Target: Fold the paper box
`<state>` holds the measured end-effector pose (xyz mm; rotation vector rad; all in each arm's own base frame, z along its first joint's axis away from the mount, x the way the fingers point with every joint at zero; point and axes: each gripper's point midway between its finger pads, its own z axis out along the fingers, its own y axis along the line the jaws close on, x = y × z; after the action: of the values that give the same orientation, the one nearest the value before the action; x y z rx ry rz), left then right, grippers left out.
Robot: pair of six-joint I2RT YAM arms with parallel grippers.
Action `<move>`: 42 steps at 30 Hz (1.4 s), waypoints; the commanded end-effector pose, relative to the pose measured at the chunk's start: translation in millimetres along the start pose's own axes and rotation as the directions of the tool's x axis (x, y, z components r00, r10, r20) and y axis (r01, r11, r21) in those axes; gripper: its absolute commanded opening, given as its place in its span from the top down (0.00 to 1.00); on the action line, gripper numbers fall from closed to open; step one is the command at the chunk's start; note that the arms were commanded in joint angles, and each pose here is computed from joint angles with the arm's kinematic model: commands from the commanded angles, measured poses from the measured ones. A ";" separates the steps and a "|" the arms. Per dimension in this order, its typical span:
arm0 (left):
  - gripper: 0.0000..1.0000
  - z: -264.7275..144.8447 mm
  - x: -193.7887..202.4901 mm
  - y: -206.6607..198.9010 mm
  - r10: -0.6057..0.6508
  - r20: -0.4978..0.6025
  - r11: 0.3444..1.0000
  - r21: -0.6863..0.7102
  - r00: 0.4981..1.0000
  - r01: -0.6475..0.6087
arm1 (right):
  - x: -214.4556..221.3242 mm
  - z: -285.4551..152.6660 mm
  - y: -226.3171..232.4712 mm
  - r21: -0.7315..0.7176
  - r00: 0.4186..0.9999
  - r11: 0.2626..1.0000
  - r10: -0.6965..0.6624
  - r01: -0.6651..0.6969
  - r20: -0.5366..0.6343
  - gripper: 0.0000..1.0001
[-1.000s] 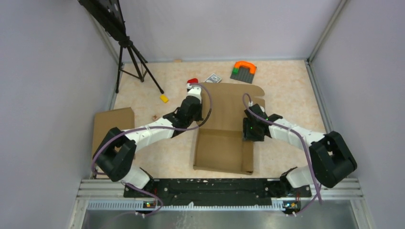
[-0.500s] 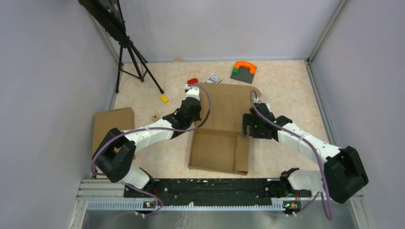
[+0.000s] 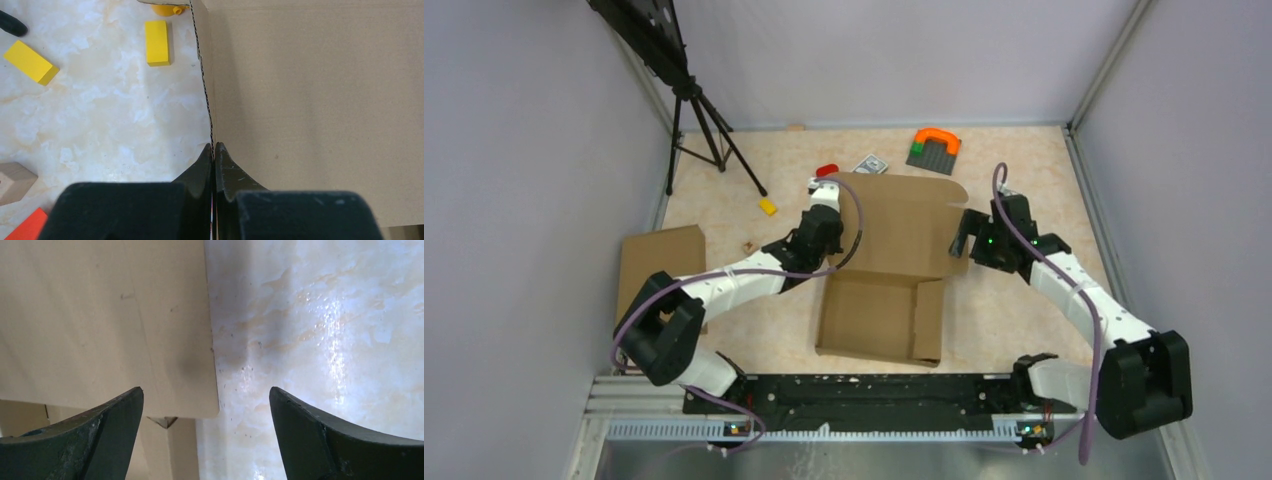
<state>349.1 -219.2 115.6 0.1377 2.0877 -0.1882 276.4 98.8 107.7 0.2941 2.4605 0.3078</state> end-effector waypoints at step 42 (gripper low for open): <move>0.92 0.2 -50.3 -18.6 -0.121 0.092 0.993 0.002 0.988 0.122 | -90.9 29.6 78.2 -0.021 0.937 0.992 -0.113 0.127 0.331 1.00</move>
<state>371.1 -220.7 136.1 0.0209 2.0503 -0.1302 358.6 147.3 131.1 0.1447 2.3001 0.2087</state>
